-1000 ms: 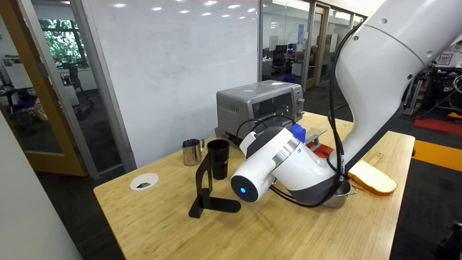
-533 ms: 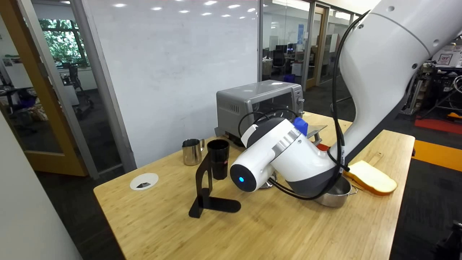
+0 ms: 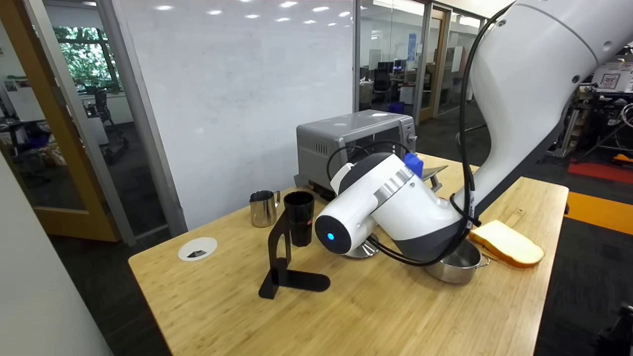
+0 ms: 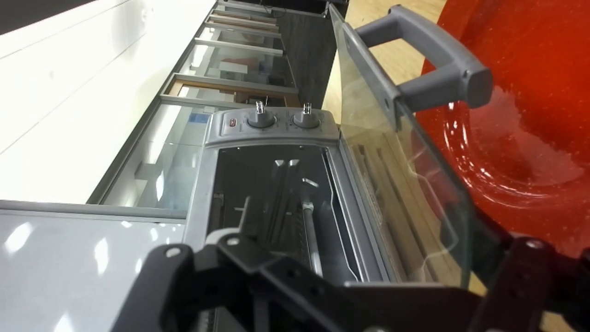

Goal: Close the microwave

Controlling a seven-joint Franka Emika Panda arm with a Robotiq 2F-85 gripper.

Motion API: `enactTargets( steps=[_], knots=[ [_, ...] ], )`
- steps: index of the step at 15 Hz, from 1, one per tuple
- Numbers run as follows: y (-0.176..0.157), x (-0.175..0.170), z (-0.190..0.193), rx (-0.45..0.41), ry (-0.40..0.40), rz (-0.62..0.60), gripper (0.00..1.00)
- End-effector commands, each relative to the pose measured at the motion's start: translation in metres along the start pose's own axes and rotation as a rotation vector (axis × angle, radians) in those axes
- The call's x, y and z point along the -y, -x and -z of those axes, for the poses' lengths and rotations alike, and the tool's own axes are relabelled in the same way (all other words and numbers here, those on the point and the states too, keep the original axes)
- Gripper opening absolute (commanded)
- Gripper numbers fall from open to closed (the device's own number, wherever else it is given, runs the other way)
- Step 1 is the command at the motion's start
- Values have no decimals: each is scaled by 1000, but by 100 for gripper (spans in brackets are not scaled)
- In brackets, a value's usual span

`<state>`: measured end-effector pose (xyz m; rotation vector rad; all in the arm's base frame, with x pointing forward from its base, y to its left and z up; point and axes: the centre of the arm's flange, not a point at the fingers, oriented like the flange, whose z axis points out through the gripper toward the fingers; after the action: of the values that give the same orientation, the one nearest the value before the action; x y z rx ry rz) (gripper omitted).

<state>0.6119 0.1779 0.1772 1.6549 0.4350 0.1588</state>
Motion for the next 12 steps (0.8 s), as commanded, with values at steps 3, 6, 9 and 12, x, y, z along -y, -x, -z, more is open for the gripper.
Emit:
enactTargets(
  steps=[3,6,9,12],
  knots=[
    [13,-22,-6,12,2,28,100],
    [14,-31,-7,11,11,35,100],
    [14,-39,-11,12,20,41,100],
    [14,-46,-22,23,33,58,100]
  ],
)
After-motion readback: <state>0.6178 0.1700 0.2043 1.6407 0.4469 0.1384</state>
